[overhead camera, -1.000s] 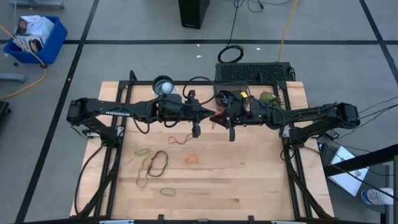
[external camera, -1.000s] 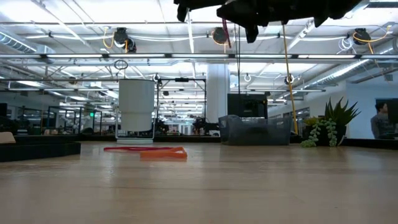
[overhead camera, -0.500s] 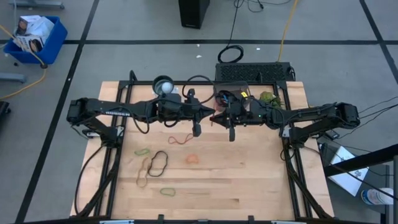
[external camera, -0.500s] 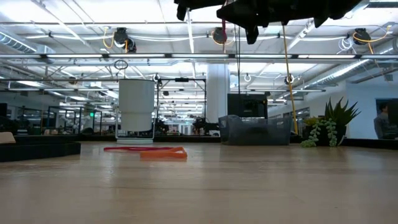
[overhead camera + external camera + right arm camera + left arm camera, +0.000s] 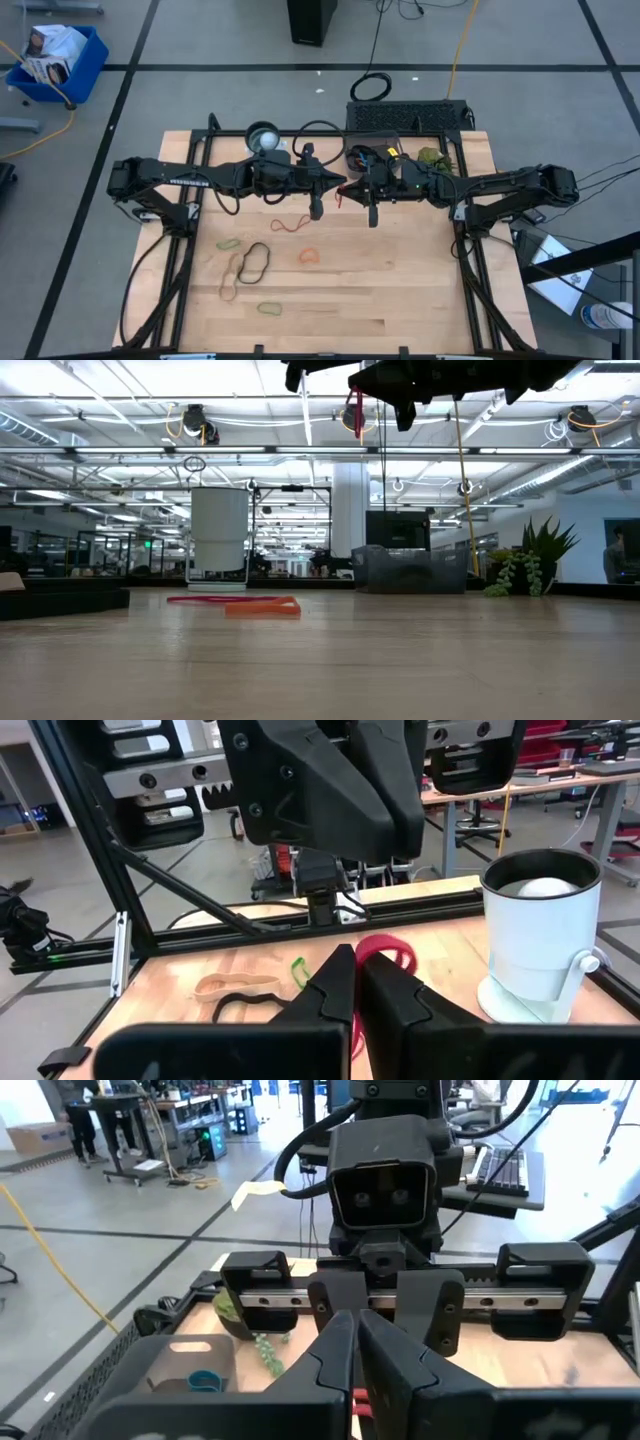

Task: Pick and place rubber bands into bin
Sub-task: Put the red rubber band into the black bin

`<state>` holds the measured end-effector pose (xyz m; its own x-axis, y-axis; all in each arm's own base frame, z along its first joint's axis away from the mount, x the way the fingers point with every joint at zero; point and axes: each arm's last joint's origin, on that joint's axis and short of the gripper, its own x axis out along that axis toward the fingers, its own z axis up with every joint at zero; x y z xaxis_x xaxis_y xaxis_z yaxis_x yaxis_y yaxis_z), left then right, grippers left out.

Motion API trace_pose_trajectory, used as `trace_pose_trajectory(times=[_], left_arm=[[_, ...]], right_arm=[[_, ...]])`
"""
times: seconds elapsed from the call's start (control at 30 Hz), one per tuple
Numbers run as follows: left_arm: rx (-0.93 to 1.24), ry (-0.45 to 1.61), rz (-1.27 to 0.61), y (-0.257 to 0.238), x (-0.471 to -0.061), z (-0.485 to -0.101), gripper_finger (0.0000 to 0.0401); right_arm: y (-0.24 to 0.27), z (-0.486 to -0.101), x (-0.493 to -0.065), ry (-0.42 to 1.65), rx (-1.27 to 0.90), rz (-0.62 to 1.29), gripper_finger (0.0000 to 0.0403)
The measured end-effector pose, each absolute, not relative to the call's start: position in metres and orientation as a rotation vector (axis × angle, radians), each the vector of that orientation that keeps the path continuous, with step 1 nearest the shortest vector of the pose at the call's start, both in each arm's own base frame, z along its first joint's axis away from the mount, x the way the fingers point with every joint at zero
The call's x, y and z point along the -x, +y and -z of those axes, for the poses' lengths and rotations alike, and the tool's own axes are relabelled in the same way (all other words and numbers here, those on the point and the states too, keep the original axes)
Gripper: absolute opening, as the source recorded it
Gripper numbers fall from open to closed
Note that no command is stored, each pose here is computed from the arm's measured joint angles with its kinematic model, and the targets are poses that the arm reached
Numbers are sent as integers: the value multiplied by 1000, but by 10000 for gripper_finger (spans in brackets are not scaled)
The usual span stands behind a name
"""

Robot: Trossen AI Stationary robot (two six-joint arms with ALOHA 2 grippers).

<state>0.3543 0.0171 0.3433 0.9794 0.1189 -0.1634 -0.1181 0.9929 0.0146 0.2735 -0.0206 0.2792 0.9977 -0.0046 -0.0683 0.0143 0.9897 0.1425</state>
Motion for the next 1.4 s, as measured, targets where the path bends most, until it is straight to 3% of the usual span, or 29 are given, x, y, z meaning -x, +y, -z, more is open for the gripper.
trace_pose_trajectory(times=[0.1,0.3,0.53,0.77,1.03,1.27,1.4], left_arm=[[3,172,-120,17,-354,-343,50],[-3,195,-110,16,-354,-341,137],[-3,415,-108,15,-342,-326,198],[110,649,-146,16,-329,-306,214],[123,650,-176,18,-330,-305,214],[117,636,-193,19,-331,-306,214],[116,636,-193,19,-331,-306,214]], right_arm=[[-21,-279,-273,72,-144,15,1],[-25,-275,-273,111,-147,42,1],[-44,-269,-263,207,-136,233,0],[-80,-284,-254,351,-180,403,0],[-127,-292,-246,540,-237,620,0],[-168,-260,-246,656,-325,743,0],[-181,-229,-251,749,-395,696,0]])
